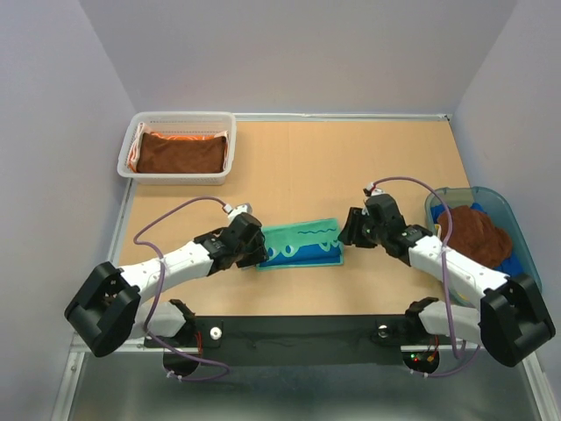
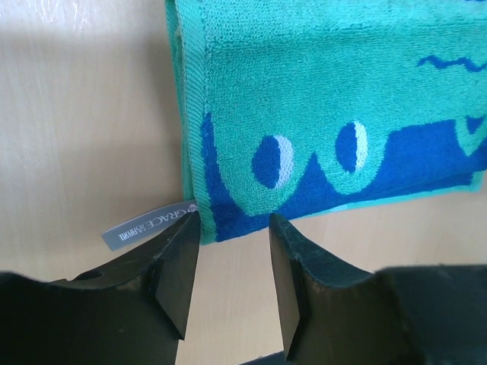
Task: Fold and stack the towels
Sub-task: Fold the towel
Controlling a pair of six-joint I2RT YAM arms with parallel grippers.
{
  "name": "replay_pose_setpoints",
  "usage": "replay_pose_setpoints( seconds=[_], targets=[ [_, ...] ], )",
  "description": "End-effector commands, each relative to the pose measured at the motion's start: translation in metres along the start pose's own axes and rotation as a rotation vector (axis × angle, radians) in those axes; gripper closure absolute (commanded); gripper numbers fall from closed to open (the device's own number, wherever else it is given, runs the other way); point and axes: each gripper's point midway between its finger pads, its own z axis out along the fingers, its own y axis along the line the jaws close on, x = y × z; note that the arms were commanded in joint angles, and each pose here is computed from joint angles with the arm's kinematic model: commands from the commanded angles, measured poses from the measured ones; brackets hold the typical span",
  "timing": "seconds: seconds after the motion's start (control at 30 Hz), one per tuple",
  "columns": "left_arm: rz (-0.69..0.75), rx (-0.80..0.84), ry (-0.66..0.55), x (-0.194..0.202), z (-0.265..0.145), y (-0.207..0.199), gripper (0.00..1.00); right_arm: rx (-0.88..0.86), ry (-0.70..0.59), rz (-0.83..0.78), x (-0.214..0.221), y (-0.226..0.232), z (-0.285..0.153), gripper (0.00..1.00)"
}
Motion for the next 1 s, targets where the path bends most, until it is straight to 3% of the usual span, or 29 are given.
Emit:
replay_pose_setpoints(
  seconds=[0.0, 0.33, 0.43, 0.57, 0.63, 0.97],
  targets=[
    [-0.005, -0.021, -0.004, 0.002, 0.008, 0.005, 0.51, -0.093, 0.018, 0.024, 0.001, 0.016, 0.011, 0.51],
    [-0.005, -0.057, 0.021, 0.01, 0.016, 0.013, 0.62, -0.097, 0.047, 0.049, 0.014, 0.011, 0.022, 0.56],
    [-0.005, -0.062, 0.027, 0.012, 0.017, 0.014, 0.74, -0.102, 0.052, 0.049, 0.015, 0.012, 0.022, 0.65],
    [-0.003, -0.07, 0.027, 0.011, 0.015, 0.016, 0.89, -0.11, 0.041, 0.047, 0.012, 0.014, 0.019, 0.92],
    [-0.003, -0.072, 0.014, 0.008, 0.012, 0.016, 0.93, -0.121, 0.027, 0.043, 0.008, 0.017, 0.016, 0.99],
    [-0.008, -0.072, -0.013, 0.0, 0.001, 0.014, 0.96, -0.155, 0.04, 0.055, 0.007, 0.027, -0.006, 0.99]
  ],
)
